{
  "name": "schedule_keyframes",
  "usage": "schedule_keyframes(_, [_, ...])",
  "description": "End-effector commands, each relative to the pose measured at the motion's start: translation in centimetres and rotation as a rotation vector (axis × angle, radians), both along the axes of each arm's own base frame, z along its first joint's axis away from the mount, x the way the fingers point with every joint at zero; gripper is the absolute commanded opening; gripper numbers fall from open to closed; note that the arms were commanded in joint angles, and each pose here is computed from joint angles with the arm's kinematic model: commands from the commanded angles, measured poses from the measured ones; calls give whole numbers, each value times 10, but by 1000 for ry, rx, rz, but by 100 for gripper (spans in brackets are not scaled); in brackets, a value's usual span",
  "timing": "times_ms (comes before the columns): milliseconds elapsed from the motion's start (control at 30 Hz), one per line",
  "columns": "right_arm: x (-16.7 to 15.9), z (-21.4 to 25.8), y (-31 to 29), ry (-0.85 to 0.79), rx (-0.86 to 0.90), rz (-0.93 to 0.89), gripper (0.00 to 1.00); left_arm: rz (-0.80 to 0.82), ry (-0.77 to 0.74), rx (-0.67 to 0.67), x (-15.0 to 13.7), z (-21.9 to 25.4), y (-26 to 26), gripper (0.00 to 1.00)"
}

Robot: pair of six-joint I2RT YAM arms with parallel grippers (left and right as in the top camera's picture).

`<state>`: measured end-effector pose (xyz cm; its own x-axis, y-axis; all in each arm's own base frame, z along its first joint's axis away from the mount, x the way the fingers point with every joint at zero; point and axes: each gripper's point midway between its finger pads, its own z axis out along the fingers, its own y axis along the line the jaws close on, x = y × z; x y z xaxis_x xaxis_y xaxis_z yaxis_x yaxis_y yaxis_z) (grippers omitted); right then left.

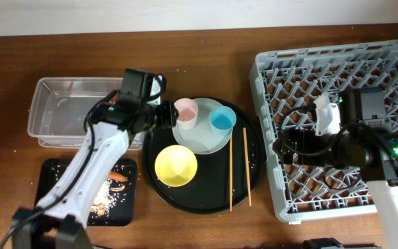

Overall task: Sort waste into correct bins and load items into the dishwasher rack
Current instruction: 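Grasp the pink cup with the left gripper and lift it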

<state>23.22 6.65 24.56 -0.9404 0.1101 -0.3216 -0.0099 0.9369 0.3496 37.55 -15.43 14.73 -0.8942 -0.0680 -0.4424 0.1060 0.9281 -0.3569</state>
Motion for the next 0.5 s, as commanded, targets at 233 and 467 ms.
schedule_keyframes(233, [1,1,-10,-18,-66,-14,100,97,-7,94,40,-43,0,43])
schedule_keyframes(467, [1,1,-10,-16,-67,-13,100,52,27,112,37,-69,-20,33])
